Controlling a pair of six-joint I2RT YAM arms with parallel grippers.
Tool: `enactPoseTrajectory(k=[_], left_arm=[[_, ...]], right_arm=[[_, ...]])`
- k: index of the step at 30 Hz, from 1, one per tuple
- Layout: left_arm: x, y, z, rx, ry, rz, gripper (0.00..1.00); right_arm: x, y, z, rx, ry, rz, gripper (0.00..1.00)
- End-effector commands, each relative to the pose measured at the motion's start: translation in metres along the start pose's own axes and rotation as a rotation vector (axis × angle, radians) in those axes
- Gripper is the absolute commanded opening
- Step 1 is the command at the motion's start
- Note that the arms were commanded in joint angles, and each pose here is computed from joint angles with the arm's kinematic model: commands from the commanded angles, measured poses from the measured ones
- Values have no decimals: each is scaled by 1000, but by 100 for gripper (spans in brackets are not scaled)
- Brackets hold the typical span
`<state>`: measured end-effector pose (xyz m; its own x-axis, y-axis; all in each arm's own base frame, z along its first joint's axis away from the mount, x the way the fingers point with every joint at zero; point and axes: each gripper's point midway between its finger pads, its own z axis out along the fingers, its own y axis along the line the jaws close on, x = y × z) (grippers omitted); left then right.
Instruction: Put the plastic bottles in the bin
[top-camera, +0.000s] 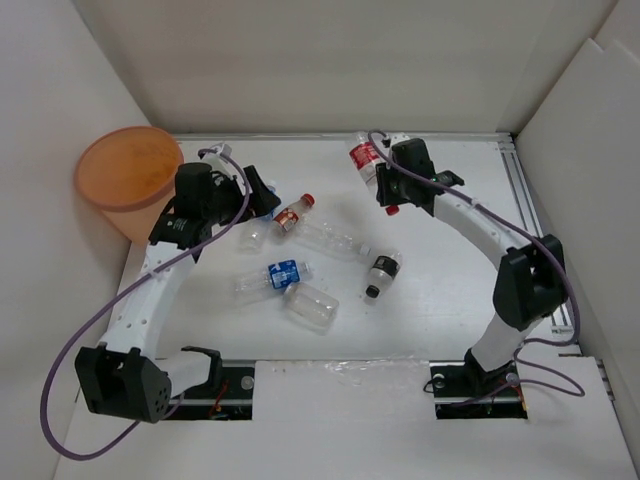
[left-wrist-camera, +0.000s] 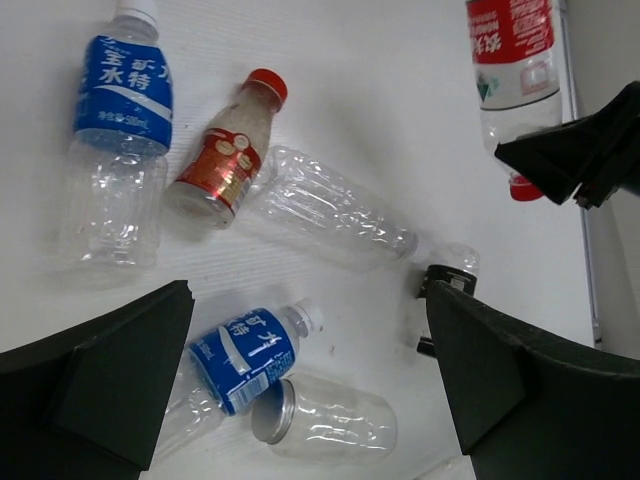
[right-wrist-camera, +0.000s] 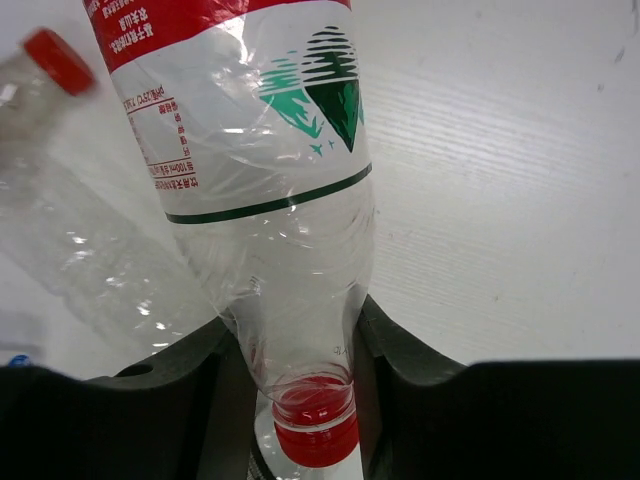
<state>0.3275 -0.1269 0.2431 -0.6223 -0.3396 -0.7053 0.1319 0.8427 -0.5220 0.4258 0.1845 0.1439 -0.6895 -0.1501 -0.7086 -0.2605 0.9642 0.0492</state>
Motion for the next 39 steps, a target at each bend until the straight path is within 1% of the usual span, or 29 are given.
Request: enactPoseTrajectory(k=[1,2,4,5,6,7,9,10,11,13,15,19,20,23,25,26,27,28,29,30,31,32,33,34,35,36,37,38,39], left_arm=[[-30,-41,-6,177,-50,40,100],[-29,-57,-9,262,-26,41,100],[-43,-90,-18,380,-57,68,100],[-45,-102,-18,417,-55,76,100],[-44,-124,-24,468,-53,97,100],[-54,-141,-28,512,-82,125,100],[-58,-159,-32,559,-99,140,100],[-57,-165,-31,575,-93,123,100],[-67,-172,-36,600,-132,130,100],[-74,-174,-33,602,-157,124,100],[-74,-169,-27,572,-155,111,100],[-78,-163,-21,529,-170,107,100],[-82,-163,-21,524,-188,108,100],[-82,-164,-22,536,-200,95,100],[-82,-167,-24,553,-202,102,100],[-86,-169,-26,559,-210,106,91],[-88,-171,-27,566,-218,101,87],[-90,-175,-34,586,-230,111,77],[-91,-176,-35,591,-238,114,77],[-90,-180,-37,613,-232,124,56],[-90,-180,-37,615,-229,114,47],[-92,-182,-40,617,-232,115,36],[-93,-182,-37,611,-223,111,26],[-92,-181,-34,602,-208,105,14],[-97,-182,-38,587,-213,112,11],[-104,-174,-34,549,-220,97,11],[-114,-162,-27,483,-249,82,9],[-130,-146,-29,412,-289,58,6],[-143,-135,-32,327,-307,70,3]], right_arm=[[-52,30,-48,-116,-158,-35,0],[-57,52,-59,-205,-183,-53,0],[-66,75,-79,-289,-240,-76,0],[-73,85,-95,-324,-274,-74,0],[-71,102,-103,-365,-277,-83,0],[-82,111,-114,-386,-309,-92,0],[-89,124,-131,-414,-328,-108,0],[-95,138,-146,-446,-358,-123,0],[-96,145,-158,-473,-373,-132,0],[-95,163,-179,-529,-399,-147,0],[-96,168,-198,-557,-434,-145,0],[-89,182,-217,-635,-449,-170,0],[-83,193,-223,-697,-434,-191,0],[-74,216,-235,-824,-442,-232,0],[-73,222,-239,-848,-443,-231,0],[-72,223,-240,-858,-440,-234,0],[-71,226,-239,-871,-437,-238,0],[-72,227,-241,-883,-443,-242,0],[-71,229,-236,-881,-433,-242,0],[-71,229,-236,-881,-433,-242,0],[-73,229,-237,-883,-443,-242,0],[-74,228,-236,-872,-446,-238,0],[-75,228,-230,-860,-448,-234,3],[-78,226,-228,-839,-454,-227,24],[-76,224,-223,-822,-447,-222,53],[-79,218,-214,-785,-447,-209,93],[-81,207,-202,-717,-450,-186,100],[-79,199,-193,-680,-435,-176,100],[-77,192,-183,-646,-416,-166,100]])
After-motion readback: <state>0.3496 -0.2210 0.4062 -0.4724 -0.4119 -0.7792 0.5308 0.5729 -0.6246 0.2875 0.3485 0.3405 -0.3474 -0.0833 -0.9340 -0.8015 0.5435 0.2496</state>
